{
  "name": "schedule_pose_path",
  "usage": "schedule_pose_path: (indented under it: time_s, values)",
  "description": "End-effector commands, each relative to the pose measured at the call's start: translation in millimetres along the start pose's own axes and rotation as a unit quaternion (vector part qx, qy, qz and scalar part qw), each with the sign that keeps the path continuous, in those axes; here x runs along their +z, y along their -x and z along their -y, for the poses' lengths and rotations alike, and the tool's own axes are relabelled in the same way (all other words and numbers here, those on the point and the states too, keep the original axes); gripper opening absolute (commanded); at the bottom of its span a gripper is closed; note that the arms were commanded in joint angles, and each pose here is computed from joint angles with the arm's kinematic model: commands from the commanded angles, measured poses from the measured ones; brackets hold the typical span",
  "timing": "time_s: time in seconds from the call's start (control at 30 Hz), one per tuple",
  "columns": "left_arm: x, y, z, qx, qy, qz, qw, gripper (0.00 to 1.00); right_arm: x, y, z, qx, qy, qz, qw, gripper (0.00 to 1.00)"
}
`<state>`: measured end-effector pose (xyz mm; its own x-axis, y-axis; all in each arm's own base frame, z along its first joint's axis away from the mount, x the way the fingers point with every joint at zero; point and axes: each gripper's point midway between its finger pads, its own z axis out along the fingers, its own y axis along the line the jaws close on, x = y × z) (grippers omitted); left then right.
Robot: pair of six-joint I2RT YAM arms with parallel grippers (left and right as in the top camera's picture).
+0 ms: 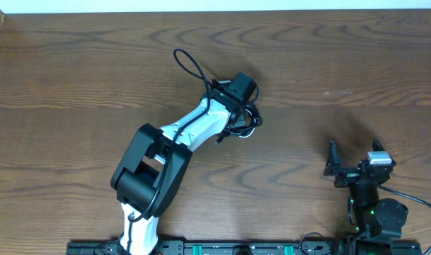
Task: Untangle cables
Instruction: 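Lower the left gripper and grasp a black cable loop in the bundle, then lift the bundle with the left gripper and move right gripper toward it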
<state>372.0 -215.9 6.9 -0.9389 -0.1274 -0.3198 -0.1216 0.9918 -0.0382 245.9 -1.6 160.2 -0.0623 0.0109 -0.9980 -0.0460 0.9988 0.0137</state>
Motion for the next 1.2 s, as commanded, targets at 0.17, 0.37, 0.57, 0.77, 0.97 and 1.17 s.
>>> schedule_pose_path:
  time_s: [0.17, 0.37, 0.57, 0.77, 0.97, 1.17]
  values:
    - [-22, 15, 4, -0.007, -0.011, 0.025, 1.000, 0.08, 0, -1, 3, -0.005, -0.006, -0.001, 1.000, 0.99]
    - [-71, 29, 5, -0.016, -0.040, 0.058, 0.997, 0.08, 0, -1, 3, -0.005, -0.006, -0.001, 1.000, 0.99]
    - [-108, 33, 0, -0.020, -0.056, 0.074, 0.995, 0.08, 0, -1, 2, -0.005, -0.006, -0.001, 1.000, 0.99]
    - [-118, 23, -11, -0.016, -0.043, 0.059, 0.997, 0.08, 0, -1, 3, -0.005, -0.006, -0.001, 1.000, 0.99]
    - [-118, 3, -15, 0.003, -0.025, 0.030, 0.999, 0.07, 0, -1, 3, -0.006, -0.006, -0.001, 1.000, 0.99]
    - [-118, -17, 1, 0.037, -0.026, 0.024, 0.999, 0.07, 0, -1, 3, -0.005, -0.006, -0.001, 1.000, 0.99]
